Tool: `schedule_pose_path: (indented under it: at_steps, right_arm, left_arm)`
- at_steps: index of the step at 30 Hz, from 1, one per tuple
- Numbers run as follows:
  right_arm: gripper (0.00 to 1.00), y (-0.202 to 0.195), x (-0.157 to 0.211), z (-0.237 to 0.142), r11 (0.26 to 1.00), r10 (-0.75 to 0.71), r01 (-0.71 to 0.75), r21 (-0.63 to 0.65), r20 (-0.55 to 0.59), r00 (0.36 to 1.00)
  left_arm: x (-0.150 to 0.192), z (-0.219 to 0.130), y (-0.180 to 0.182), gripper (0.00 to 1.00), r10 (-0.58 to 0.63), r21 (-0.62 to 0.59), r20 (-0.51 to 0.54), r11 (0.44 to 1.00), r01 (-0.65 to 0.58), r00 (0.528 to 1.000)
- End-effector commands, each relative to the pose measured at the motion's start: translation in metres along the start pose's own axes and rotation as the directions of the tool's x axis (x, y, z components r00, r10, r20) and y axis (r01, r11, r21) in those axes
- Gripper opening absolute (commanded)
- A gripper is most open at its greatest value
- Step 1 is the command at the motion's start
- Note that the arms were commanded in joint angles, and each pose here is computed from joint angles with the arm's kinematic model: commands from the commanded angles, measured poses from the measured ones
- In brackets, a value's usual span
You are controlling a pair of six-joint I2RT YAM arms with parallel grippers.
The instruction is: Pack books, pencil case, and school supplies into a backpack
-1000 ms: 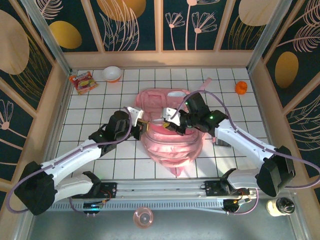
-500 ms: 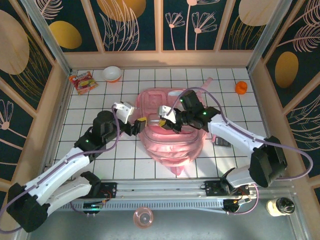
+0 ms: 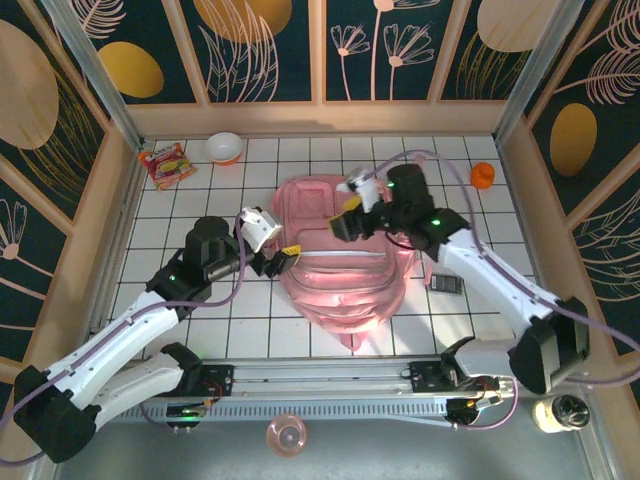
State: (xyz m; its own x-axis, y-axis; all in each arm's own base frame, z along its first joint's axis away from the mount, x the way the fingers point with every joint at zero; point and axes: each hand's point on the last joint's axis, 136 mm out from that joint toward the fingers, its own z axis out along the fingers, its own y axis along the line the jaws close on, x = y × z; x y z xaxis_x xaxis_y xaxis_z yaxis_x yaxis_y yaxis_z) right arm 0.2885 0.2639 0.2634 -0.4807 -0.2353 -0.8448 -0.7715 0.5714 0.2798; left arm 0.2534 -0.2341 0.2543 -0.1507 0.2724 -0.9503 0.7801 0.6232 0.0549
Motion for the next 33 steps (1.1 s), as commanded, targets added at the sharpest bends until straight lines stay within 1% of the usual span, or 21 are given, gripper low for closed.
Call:
schedule_pose_path:
  at_steps: [1,3,5,7,9,10,11,14,18,20,21,26,30,33]
  right_arm:
    - [0.66,-0.043,0.01,-0.043,0.894,0.384,-0.39,0.222,0.071,0.921]
    - [0.66,-0.068,0.032,-0.065,0.779,0.51,-0.518,0.353,0.124,0.851]
    - [0.65,-0.085,0.06,-0.083,0.663,0.606,-0.607,0.438,0.162,0.779]
    - [0.66,-0.1,0.091,-0.099,0.524,0.693,-0.688,0.501,0.218,0.687]
    - [0.67,-0.116,0.129,-0.115,0.356,0.768,-0.757,0.548,0.29,0.571]
    - [0.67,-0.122,0.144,-0.122,0.279,0.789,-0.777,0.564,0.326,0.52]
    - [0.67,-0.129,0.16,-0.13,0.186,0.81,-0.798,0.574,0.37,0.455]
    - [0.68,-0.14,0.194,-0.146,-0.012,0.842,-0.813,0.582,0.444,0.305]
    - [0.71,-0.146,0.232,-0.154,-0.201,0.862,-0.767,0.609,0.482,0.156]
    - [0.72,-0.147,0.247,-0.153,-0.269,0.868,-0.739,0.617,0.489,0.092]
    - [0.72,-0.148,0.252,-0.152,-0.292,0.868,-0.729,0.62,0.492,0.07]
    - [0.73,-0.154,0.265,-0.148,-0.376,0.846,-0.698,0.609,0.533,0.01]
    - [0.75,-0.159,0.275,-0.142,-0.438,0.82,-0.69,0.577,0.571,-0.043]
    - [0.76,-0.161,0.282,-0.136,-0.471,0.808,-0.679,0.563,0.583,-0.077]
  left_arm:
    - [-0.03,0.002,0.006,0.89,-0.103,-0.012,0.12,0.994,0.105,0.987]
    - [-0.028,0.004,0.02,0.89,-0.183,-0.074,0.136,0.978,0.195,0.974]
    - [-0.023,0.005,0.036,0.89,-0.243,-0.157,0.147,0.951,0.265,0.959]
    - [-0.014,0.005,0.05,0.9,-0.276,-0.237,0.144,0.923,0.304,0.95]
    - [-0.006,0.004,0.06,0.91,-0.288,-0.301,0.14,0.899,0.318,0.947]
    - [-0.003,0.004,0.064,0.92,-0.291,-0.321,0.138,0.891,0.321,0.947]
    - [0.0,0.004,0.066,0.92,-0.293,-0.336,0.134,0.885,0.322,0.947]
    - [0.004,0.007,0.067,0.92,-0.298,-0.343,0.122,0.882,0.322,0.947]
    - [0.006,0.009,0.067,0.92,-0.316,-0.343,0.119,0.876,0.338,0.941]
    - [0.008,0.01,0.067,0.93,-0.323,-0.344,0.124,0.873,0.346,0.938]
    - [0.008,0.009,0.068,0.93,-0.326,-0.346,0.127,0.871,0.35,0.937]
    - [0.012,0.009,0.067,0.93,-0.34,-0.345,0.128,0.865,0.363,0.932]
    - [0.014,0.009,0.068,0.93,-0.34,-0.352,0.125,0.863,0.363,0.932]
    - [0.014,0.009,0.068,0.93,-0.344,-0.35,0.126,0.862,0.366,0.931]
